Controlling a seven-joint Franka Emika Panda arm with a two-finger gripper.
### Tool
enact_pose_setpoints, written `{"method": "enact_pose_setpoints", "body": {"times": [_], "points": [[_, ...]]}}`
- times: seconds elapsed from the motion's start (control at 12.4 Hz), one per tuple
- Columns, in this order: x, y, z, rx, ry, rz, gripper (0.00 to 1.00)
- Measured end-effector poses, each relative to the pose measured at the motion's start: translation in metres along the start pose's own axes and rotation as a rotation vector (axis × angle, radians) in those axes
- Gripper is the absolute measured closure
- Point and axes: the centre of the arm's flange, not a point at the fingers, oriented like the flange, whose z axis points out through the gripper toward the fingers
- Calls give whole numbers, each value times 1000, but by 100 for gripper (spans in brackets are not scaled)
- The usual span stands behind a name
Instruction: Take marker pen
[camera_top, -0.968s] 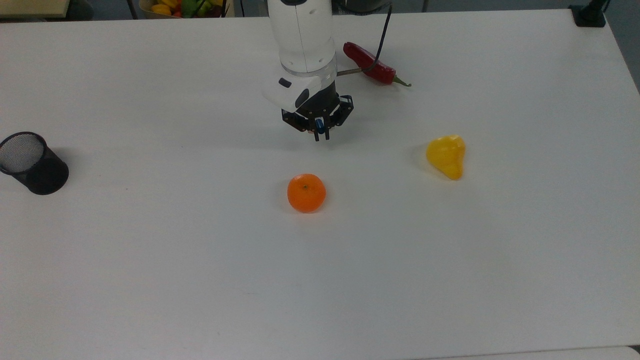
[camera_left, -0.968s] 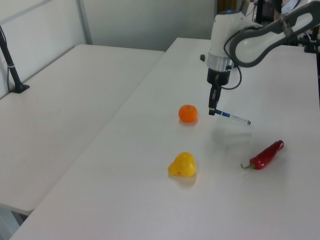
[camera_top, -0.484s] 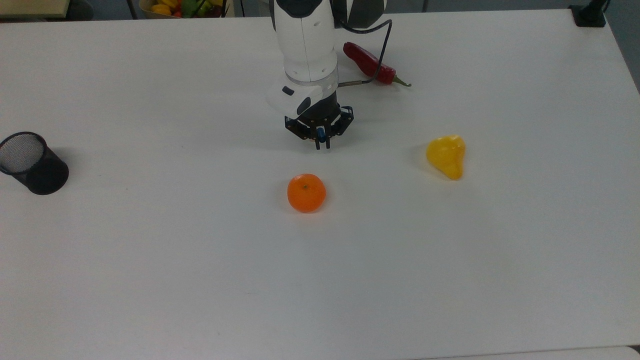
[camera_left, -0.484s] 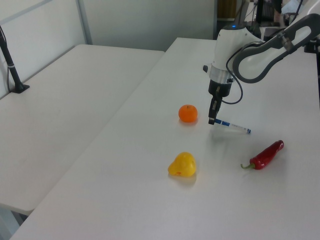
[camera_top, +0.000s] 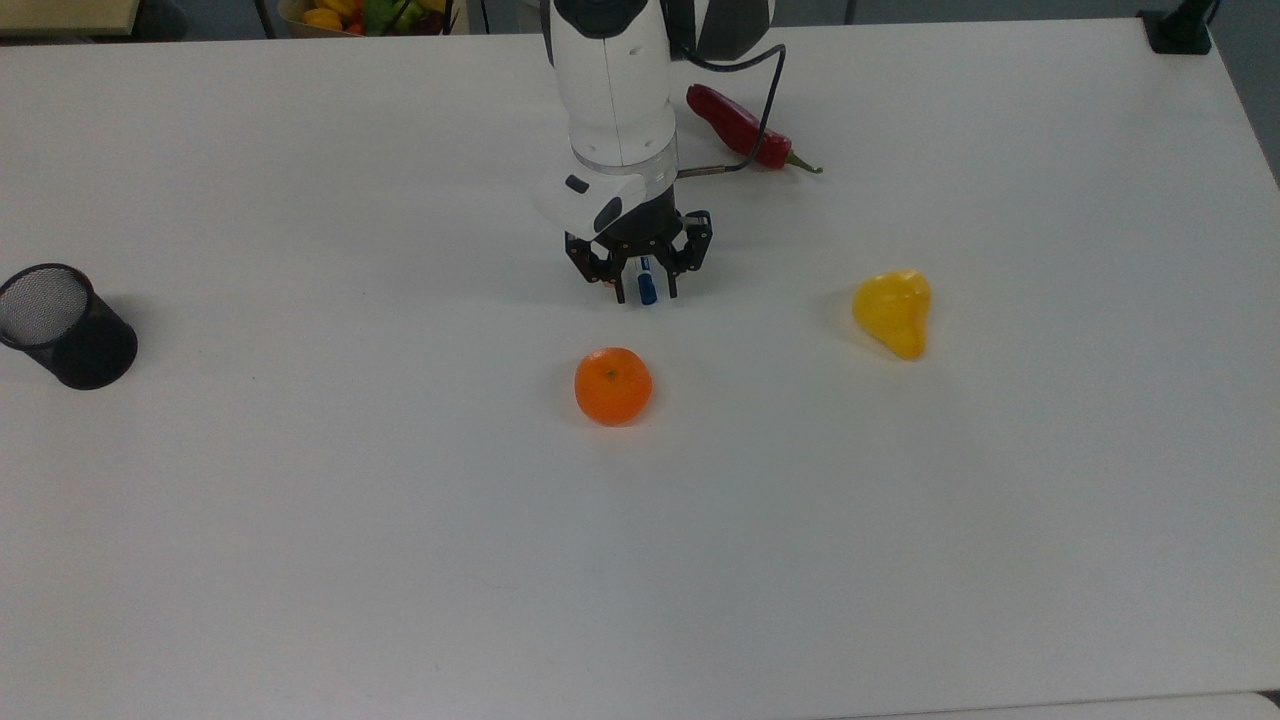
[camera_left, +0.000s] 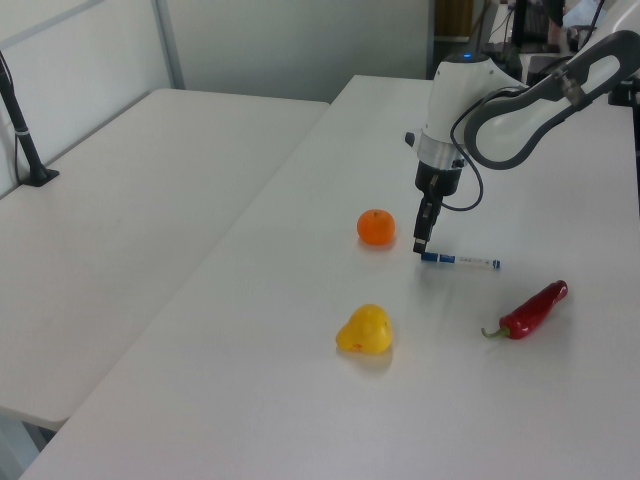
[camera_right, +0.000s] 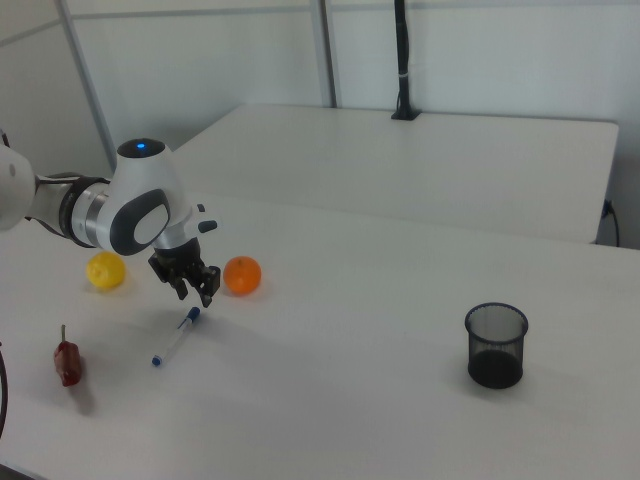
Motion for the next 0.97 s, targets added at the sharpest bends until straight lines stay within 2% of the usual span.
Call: {"method": "enact_pose_setpoints", "body": {"times": [0.08,0.16,0.32,0.56,0.65,0.97], "points": [[1,0,-2,0,3,3,37],[3,2,-8,1,15,15,22],[10,8,-31,6,46,35,1],[24,30,-113,27,8,70,0],[25,43,-155,36,-11,87,0],[0,71,-241,54,-82,129,0]]}}
